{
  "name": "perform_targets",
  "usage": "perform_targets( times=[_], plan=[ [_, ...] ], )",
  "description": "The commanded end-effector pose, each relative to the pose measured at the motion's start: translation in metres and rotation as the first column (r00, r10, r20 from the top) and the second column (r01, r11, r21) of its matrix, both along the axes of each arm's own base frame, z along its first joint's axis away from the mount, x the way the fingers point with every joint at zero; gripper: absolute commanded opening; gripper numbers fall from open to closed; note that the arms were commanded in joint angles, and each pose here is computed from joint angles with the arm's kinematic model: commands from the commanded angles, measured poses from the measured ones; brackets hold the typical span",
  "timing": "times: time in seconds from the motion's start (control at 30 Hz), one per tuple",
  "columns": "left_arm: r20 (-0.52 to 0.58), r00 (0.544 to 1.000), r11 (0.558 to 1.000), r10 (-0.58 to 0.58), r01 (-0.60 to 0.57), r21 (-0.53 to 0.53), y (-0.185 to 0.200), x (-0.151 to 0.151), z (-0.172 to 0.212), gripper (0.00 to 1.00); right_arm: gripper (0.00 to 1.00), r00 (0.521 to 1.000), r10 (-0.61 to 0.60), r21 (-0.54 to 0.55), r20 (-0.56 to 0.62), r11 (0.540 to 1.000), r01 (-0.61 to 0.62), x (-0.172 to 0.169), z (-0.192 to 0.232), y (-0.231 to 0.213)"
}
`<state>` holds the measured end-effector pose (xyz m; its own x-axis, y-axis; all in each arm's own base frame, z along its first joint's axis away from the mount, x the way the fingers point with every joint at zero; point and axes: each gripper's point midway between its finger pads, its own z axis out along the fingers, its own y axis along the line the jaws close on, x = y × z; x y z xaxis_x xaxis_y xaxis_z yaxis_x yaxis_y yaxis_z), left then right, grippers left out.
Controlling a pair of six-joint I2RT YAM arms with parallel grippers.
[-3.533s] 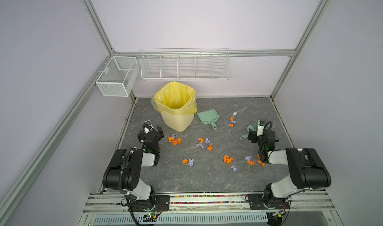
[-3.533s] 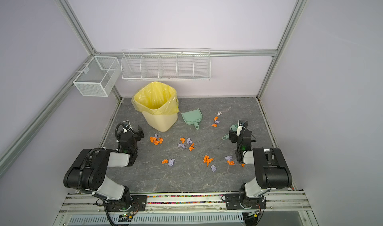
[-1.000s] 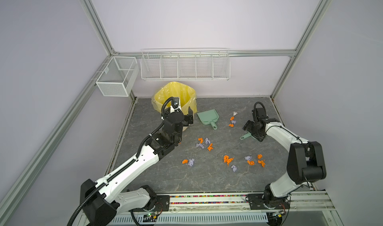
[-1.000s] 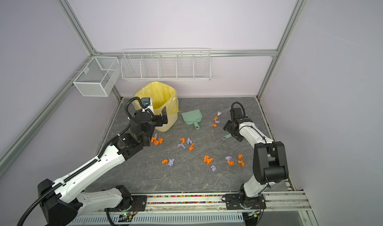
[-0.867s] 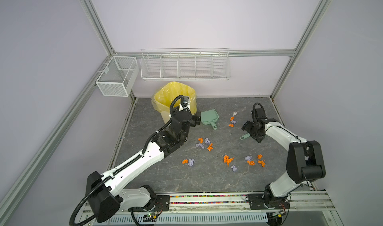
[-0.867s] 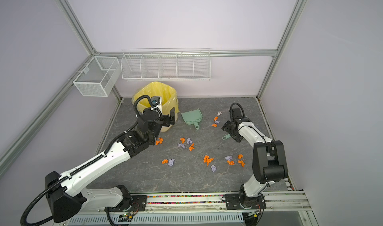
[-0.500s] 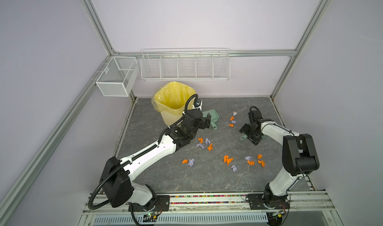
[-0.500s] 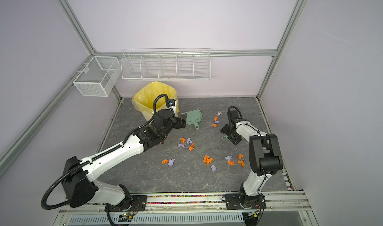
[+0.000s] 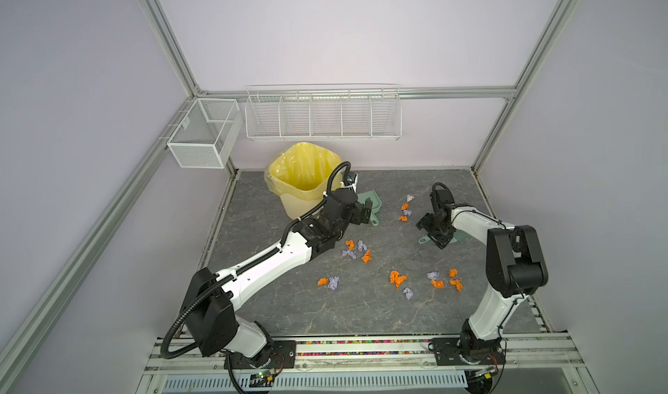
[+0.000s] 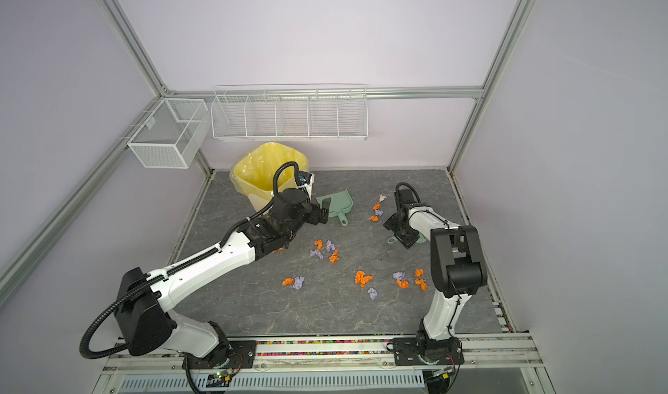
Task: Sweep away the paper scraps from the table
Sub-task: 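Grasp the green dustpan handle with the right gripper while left arm reaches forward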
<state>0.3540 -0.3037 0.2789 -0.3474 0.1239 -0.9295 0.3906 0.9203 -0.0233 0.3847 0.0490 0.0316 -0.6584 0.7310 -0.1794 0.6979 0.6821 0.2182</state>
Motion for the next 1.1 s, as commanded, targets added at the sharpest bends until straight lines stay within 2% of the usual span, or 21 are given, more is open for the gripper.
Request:
perform_targets(
  times=[0.0, 0.27, 0.57, 0.97, 1.07],
  plan=[
    [-0.019, 1.000, 1.000, -0.003, 0.002, -0.016, -0.006, 0.001, 0.000, 0.99, 0.82, 0.999, -0.035, -0.006, -0.025, 0.999, 0.035, -0.001, -0.001, 0.000],
    [-0.020, 1.000, 1.000, -0.019, 0.019, -0.011, -0.012, 0.003, 0.001, 0.99, 0.81, 0.992, -0.074, -0.031, -0.105, 0.997, 0.071, -0.009, -0.007, -0.004],
    [-0.028, 0.999, 1.000, -0.015, 0.014, -0.005, -0.015, 0.007, 0.000, 0.99, 0.75, 0.989, -0.086, 0.007, -0.118, 0.996, 0.088, -0.011, -0.017, 0.004],
    [-0.023, 1.000, 0.999, 0.021, -0.022, -0.041, -0.009, 0.007, 0.003, 0.99, 0.68, 0.982, -0.120, -0.006, -0.147, 0.993, 0.121, -0.014, -0.030, 0.003],
    [-0.027, 0.999, 0.999, 0.024, -0.025, -0.034, -0.009, 0.007, 0.000, 0.99, 0.71, 0.981, -0.108, 0.022, -0.163, 0.993, 0.113, -0.014, -0.036, 0.008]
  ],
)
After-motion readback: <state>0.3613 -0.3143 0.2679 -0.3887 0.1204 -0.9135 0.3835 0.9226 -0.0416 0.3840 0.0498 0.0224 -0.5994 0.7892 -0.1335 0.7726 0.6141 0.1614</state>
